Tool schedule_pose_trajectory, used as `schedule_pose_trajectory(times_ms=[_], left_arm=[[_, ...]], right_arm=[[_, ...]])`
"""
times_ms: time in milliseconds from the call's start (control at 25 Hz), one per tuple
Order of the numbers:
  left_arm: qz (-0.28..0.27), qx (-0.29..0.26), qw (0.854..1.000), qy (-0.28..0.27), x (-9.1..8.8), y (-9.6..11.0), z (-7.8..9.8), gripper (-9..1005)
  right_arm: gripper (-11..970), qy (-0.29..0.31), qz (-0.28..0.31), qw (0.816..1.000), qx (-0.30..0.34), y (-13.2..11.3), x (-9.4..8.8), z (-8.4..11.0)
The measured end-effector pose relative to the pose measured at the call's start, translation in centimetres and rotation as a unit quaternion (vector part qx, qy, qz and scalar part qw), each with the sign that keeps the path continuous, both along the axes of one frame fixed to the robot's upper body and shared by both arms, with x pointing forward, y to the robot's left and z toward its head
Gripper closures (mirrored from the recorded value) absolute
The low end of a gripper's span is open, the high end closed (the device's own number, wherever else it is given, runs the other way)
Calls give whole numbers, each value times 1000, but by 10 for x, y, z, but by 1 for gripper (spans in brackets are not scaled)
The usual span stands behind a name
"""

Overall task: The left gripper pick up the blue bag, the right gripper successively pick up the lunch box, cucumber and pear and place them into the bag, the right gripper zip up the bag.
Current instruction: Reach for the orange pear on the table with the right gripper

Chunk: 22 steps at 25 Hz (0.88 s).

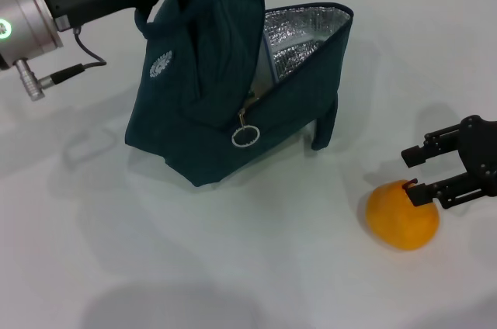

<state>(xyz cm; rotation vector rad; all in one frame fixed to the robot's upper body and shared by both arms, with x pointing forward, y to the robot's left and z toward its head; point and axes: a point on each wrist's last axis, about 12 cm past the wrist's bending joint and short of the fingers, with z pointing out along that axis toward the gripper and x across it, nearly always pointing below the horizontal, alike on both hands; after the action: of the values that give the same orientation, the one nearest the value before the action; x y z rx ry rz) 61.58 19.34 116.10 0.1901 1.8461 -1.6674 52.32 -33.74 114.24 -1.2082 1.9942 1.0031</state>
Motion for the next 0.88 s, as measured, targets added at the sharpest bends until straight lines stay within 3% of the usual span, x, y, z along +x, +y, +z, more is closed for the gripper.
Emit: schedule_pose_trajectory(times_ms=[240,440,680,880], left_arm=[[1,-1,1000,-3,1,0,1,943],[1,-1,1000,-3,1,0,1,943],[2,-1,1000,-2,0,1,1,943],[2,-1,1000,-1,-1,2,0,943]], right_arm=[[277,3,-1,1000,0,1,0,0],[511,25,1,1000,-13,4,2,-1],[683,40,-1,999,-23,5,4,-1],[727,38,-2,999,-22,8,4,-2]])
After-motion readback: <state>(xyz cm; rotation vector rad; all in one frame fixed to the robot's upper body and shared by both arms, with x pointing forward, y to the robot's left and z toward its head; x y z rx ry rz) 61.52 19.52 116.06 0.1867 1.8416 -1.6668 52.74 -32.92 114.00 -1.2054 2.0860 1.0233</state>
